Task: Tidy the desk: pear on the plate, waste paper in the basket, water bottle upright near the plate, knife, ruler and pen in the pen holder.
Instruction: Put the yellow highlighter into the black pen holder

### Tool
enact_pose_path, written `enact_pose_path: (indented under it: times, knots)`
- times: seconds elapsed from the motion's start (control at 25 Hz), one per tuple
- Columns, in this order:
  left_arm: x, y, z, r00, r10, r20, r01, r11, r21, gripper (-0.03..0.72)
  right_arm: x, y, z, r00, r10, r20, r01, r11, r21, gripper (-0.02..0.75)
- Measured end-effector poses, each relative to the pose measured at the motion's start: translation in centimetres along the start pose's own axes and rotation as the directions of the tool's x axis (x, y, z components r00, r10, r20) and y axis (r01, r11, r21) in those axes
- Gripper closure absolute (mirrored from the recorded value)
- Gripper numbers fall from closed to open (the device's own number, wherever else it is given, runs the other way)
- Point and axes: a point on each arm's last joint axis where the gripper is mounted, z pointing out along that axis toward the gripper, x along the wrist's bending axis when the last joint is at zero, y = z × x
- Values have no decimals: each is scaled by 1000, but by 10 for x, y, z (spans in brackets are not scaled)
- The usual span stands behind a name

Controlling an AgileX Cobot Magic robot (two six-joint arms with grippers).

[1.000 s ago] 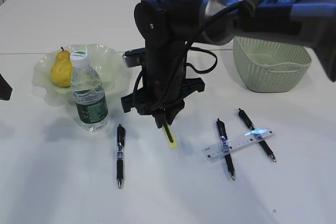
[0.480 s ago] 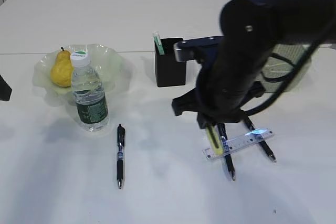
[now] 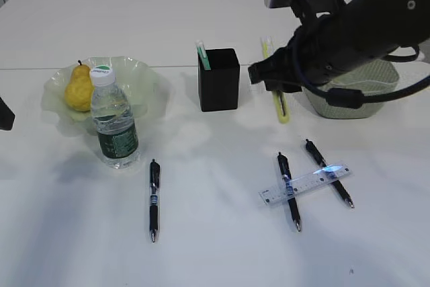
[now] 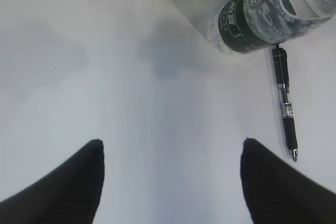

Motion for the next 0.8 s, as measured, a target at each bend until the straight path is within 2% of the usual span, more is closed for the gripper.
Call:
enact_pose_path:
  times: [0.16,0.32,0.6,0.8]
  knots:
    - [0,0,0,1000,1,-1,-1,1000,4,113,2,13,12,1000,-8,-24,3,987,-162,638]
    - [0,-1,0,1000,3,-3,-3,1000,11,113,5,26,29,998,-51,-28,41,960,-277,638]
    - [0,-4,0,1000,5,-4,-5,999,42,114,7,49,60,996,-87,-23,73,931,-357,638]
    - [0,-4,0,1000,6,-4,-6,999,45,115,-8,61,81,998,-67,-1,61,920,-387,638]
